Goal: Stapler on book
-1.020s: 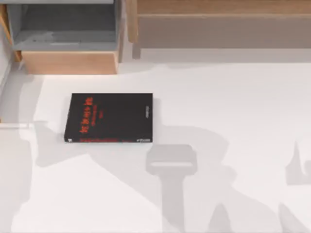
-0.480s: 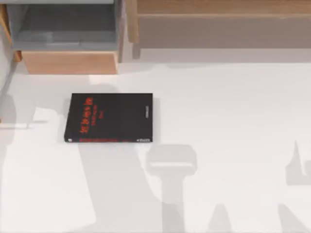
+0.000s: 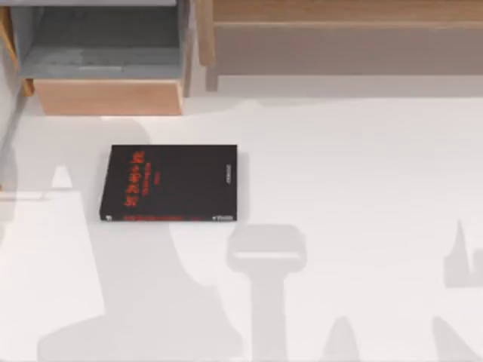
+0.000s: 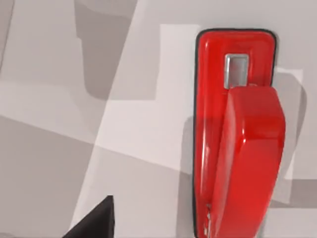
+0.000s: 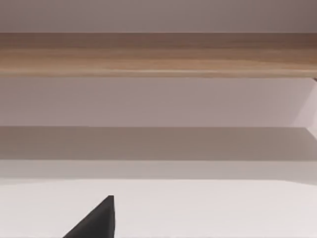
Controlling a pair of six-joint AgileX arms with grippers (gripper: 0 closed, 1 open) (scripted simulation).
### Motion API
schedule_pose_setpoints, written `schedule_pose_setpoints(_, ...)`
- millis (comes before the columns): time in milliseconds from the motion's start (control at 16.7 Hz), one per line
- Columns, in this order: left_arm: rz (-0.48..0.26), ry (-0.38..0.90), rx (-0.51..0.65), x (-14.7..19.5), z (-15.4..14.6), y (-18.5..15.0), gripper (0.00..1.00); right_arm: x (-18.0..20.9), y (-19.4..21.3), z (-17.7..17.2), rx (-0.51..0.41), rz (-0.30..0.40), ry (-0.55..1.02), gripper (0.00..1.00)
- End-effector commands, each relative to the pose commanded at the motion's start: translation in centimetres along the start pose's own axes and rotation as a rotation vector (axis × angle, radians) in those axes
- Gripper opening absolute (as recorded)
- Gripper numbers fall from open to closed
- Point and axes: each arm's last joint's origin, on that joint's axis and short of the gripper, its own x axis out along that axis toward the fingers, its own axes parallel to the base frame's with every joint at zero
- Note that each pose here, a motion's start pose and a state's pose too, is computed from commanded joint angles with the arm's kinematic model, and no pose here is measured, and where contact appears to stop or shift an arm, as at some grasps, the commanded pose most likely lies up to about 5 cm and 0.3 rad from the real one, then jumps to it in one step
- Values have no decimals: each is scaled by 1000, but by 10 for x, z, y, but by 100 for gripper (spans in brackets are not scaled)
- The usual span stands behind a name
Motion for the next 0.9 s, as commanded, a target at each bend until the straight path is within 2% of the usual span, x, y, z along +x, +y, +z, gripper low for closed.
schedule_pose_setpoints(600, 0, -4, -5, 3, -3, 4, 100, 0, 0, 0, 0, 0, 0, 100)
schedule_pose_setpoints(900, 0, 0, -1, 35, -1, 6, 100, 0, 0, 0, 0, 0, 0, 100)
